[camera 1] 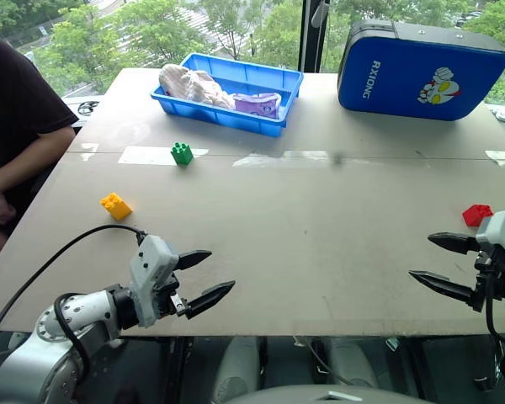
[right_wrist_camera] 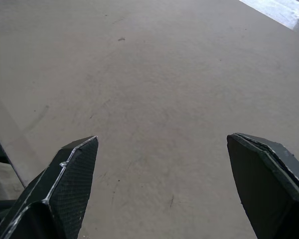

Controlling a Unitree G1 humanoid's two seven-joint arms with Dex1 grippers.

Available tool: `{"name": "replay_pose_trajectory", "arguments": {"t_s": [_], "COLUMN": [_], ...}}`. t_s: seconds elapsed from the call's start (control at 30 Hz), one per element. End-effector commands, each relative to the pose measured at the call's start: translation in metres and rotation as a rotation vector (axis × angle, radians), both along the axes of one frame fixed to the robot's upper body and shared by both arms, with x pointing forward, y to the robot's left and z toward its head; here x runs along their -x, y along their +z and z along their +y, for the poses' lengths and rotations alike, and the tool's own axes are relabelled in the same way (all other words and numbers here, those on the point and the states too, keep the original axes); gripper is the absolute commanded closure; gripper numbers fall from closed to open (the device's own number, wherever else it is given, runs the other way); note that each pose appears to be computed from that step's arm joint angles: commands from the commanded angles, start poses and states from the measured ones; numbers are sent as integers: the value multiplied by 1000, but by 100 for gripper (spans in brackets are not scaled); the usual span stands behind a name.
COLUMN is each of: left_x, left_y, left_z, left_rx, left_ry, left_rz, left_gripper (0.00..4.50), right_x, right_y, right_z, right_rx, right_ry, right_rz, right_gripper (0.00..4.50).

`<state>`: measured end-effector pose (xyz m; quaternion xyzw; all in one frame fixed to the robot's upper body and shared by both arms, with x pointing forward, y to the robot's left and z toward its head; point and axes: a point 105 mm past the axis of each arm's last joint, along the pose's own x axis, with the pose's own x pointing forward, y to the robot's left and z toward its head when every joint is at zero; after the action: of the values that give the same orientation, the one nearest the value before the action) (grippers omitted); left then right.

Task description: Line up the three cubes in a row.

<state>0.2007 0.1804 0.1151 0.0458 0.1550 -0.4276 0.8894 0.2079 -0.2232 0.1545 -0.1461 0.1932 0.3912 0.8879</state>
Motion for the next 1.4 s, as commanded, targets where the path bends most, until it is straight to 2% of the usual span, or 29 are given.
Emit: {"name": "replay_pose_trajectory", "arguments": {"t_s": [0.03,0.17,0.27,0.33,0.4,0.5,0.6,0.7,0.9,1.4], "left_x": [-8,-35,-45,-50,-48,-36,-41,-43,-47,-46], "left_y": [14,28,44,56,65,74,80,90,95,87], "left_z": [-6,-21,-44,-60,-77,-107,-120,-134,-137,-137], "left_rx": [25,123,175,200,183,130,119,160,201,217], "left_ry": [7,91,52,-7,-117,-365,-428,-503,-549,-555], "left_rz": [-52,-77,-107,-136,-169,-213,-247,-278,-308,-310], "left_gripper": [7,7,7,7,7,7,7,7,7,7], "right_x": [-5,-29,-45,-57,-76,-104,-110,-127,-140,-137], "right_y": [5,8,18,28,39,47,38,29,21,-1], "right_z": [0,-14,-29,-30,-42,-86,-105,-128,-145,-146], "right_rx": [0,61,189,147,126,110,192,184,171,176], "right_ry": [-21,-176,-309,-351,-479,-770,-823,-925,-977,-884], "right_rz": [-52,-135,-107,-54,-48,8,91,168,240,356], "right_gripper": [24,24,24,24,24,24,24,24,24,24]}}
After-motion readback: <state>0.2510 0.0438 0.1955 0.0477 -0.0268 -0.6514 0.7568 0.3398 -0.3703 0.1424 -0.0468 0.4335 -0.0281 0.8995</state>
